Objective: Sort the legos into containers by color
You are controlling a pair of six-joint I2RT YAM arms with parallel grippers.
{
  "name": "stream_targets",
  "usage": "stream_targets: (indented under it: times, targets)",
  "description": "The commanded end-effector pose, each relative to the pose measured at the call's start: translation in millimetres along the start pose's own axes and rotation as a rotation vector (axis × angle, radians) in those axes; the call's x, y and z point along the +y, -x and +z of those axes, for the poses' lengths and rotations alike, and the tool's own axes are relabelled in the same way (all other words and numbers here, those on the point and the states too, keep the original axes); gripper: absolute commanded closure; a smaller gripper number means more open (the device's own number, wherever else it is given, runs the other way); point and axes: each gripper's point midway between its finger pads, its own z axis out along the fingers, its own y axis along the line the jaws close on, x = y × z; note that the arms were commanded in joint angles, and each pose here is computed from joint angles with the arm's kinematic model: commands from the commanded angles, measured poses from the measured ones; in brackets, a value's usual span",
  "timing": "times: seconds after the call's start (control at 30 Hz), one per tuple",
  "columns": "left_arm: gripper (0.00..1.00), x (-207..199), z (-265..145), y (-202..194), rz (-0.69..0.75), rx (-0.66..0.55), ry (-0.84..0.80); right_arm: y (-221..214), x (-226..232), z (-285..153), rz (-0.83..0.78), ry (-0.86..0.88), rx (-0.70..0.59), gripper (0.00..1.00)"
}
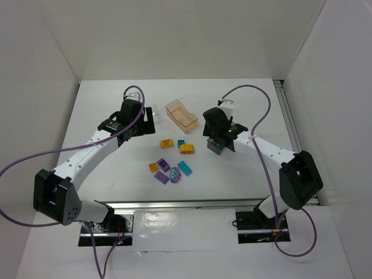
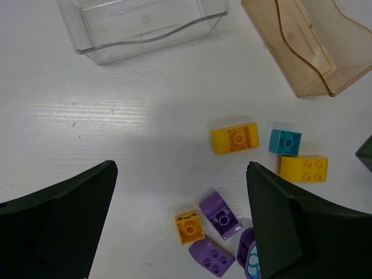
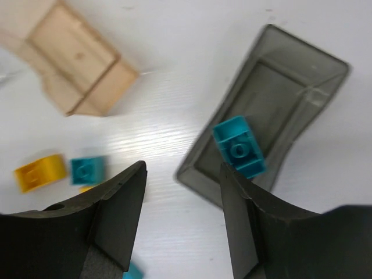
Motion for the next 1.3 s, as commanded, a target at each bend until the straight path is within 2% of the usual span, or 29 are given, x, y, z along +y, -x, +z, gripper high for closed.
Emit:
stream_targets:
  times: [0.0,0.17,0.27,0.4,0.6,0.77,1.07,1.27]
  targets:
    - [0.0,-4,-4,15,-0.008,-0.027,-0.007,16,46,-24,-0.016,0.126,-0.06,0.4]
    - [0.0,-3,-5,17,-0.009,-0.031,0.001,-33,87,-35,-0.171,0.231,0.008,0.41]
    - [0.0,-3,-6,17,-0.014,-0.019,0.007,-89,84,-40,-0.304,0.262,0.099,0.32]
    - [0.0,-4,-2,14,-0.011,-0.004,0.004,-133,75,-52,-0.405,0.336,0.203,0.18]
    - [0.0,-3,4,7,0.0,0.032,0.021,-164,85,-75,-0.493,0.505,0.279,0.17]
    - [0.0,-3,2,9,-0.003,0.024,0.017,-185,92,-71,-0.597,0.496,0.322,0.17]
    - [0.0,-2,1,7,0.0,0.032,0.021,-186,102,-44,-0.63,0.396,0.286,0.27]
    - [0.0,-2,1,7,0.0,0.032,0.021,-173,100,-42,-0.608,0.361,0.231,0.46]
